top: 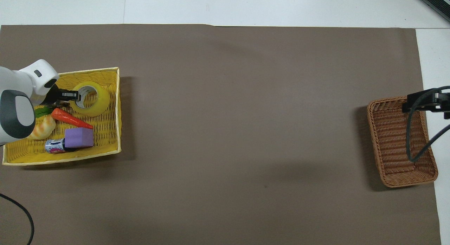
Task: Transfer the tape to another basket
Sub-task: 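Reach the left gripper into the yellow basket and grasp the tape roll, then lift the tape with the left gripper while the right gripper approaches it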
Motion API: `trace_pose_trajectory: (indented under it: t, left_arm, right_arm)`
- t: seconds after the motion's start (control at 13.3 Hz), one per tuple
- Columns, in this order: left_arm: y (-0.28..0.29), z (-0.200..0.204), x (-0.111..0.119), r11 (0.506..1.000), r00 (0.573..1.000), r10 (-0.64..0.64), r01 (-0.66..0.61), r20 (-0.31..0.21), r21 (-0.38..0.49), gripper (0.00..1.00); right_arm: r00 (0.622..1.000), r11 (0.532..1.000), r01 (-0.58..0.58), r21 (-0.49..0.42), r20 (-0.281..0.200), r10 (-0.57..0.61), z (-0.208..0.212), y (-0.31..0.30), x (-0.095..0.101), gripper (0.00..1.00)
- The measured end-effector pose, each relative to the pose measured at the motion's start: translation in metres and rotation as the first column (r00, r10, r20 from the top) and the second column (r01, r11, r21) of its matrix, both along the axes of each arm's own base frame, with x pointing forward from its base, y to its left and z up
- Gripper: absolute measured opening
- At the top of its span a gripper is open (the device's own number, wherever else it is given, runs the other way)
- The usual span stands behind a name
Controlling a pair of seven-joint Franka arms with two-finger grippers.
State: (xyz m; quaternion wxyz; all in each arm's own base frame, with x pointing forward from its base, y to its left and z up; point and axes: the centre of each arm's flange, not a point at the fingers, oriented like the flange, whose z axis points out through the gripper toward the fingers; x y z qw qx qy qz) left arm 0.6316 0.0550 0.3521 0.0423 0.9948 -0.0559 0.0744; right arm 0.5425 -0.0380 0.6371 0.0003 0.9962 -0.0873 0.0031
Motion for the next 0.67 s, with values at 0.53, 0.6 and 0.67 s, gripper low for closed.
trace_pose_trajectory:
  t: [0.53, 0.6, 0.67]
  left_arm:
    - [-0.141, 0.125, -0.030, 0.997, 1.000, -0.018, 0.016, -0.016, -0.081, 0.22]
    - [-0.170, 0.128, -0.036, 0.994, 1.000, 0.005, -0.008, -0.026, -0.108, 0.22]
    - [-0.194, 0.128, -0.040, 0.990, 0.999, 0.024, -0.029, -0.041, -0.138, 0.22]
  right_arm:
    - [0.995, 0.996, -0.089, 0.011, -0.039, 0.089, -0.016, 0.044, -0.012, 1.00]
    - [0.991, 0.991, -0.126, 0.038, -0.044, 0.127, -0.019, 0.059, -0.014, 1.00]
    - [0.987, 0.985, -0.151, 0.078, -0.049, 0.155, -0.024, 0.071, -0.016, 1.00]
